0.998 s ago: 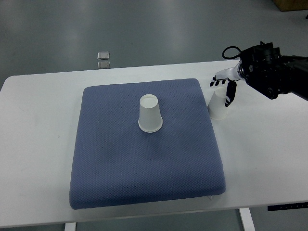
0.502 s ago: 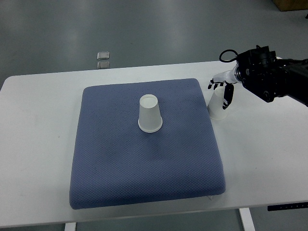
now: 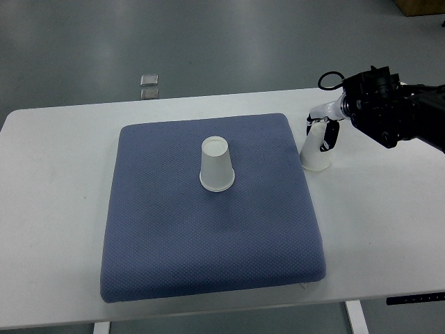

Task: Stack paper cups
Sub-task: 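Lift the cup with the right hand and carry it over the cushion cup, then lower the held cup down over the upside-down cup on the cushion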

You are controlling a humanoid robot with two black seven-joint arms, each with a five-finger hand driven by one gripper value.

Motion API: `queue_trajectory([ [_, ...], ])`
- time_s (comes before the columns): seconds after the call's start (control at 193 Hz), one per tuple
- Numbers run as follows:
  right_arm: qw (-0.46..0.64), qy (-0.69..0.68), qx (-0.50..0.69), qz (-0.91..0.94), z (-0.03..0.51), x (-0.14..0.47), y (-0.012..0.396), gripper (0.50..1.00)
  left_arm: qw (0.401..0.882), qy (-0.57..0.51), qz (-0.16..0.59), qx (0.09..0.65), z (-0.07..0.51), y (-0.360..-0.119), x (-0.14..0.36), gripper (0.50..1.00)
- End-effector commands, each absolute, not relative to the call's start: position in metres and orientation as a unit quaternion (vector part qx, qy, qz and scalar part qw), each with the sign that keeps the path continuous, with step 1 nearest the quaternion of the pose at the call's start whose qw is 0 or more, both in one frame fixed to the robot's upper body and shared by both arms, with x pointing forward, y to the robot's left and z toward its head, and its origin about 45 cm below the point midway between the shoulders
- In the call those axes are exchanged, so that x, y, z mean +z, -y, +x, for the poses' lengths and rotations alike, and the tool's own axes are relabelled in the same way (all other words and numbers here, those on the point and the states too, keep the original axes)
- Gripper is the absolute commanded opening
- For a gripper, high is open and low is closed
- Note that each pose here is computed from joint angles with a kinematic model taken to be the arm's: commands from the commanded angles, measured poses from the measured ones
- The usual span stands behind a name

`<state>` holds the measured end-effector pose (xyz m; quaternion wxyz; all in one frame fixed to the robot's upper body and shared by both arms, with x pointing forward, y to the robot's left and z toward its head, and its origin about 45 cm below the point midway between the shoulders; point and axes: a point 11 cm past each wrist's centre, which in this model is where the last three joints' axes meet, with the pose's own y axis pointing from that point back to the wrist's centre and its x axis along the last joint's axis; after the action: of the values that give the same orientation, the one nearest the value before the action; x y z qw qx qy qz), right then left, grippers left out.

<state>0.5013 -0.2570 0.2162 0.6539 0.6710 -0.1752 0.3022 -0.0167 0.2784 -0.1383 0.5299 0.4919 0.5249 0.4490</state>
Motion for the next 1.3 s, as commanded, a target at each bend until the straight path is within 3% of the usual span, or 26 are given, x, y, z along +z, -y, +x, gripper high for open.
queue_trajectory([
  [0.0,0.655,0.17,0.303,0.671,0.509,0.245,0.254,0.641,0.531,-0.525,0.492,0.448,-0.017,-0.278,-0.138,1.0],
  [0.284,0.631,0.191,0.345,0.668,0.523,0.388,0.247,0.648,0.532,-0.525,0.491,0.447,-0.017,-0.276,-0.138,1.0],
  [0.553,0.577,0.199,0.426,0.668,0.487,0.511,0.226,0.654,0.535,-0.524,0.491,0.446,-0.014,-0.276,-0.138,1.0],
  [0.781,0.563,0.173,0.438,0.679,0.475,0.513,0.202,0.654,0.536,-0.525,0.49,0.444,-0.013,-0.274,-0.138,1.0],
  [1.096,0.509,0.098,0.46,0.721,0.459,0.493,0.094,0.652,0.539,-0.528,0.487,0.44,-0.013,-0.269,-0.138,1.0],
  [1.293,0.51,0.04,0.461,0.725,0.447,0.453,0.048,0.652,0.54,-0.528,0.487,0.439,-0.013,-0.268,-0.137,1.0],
])
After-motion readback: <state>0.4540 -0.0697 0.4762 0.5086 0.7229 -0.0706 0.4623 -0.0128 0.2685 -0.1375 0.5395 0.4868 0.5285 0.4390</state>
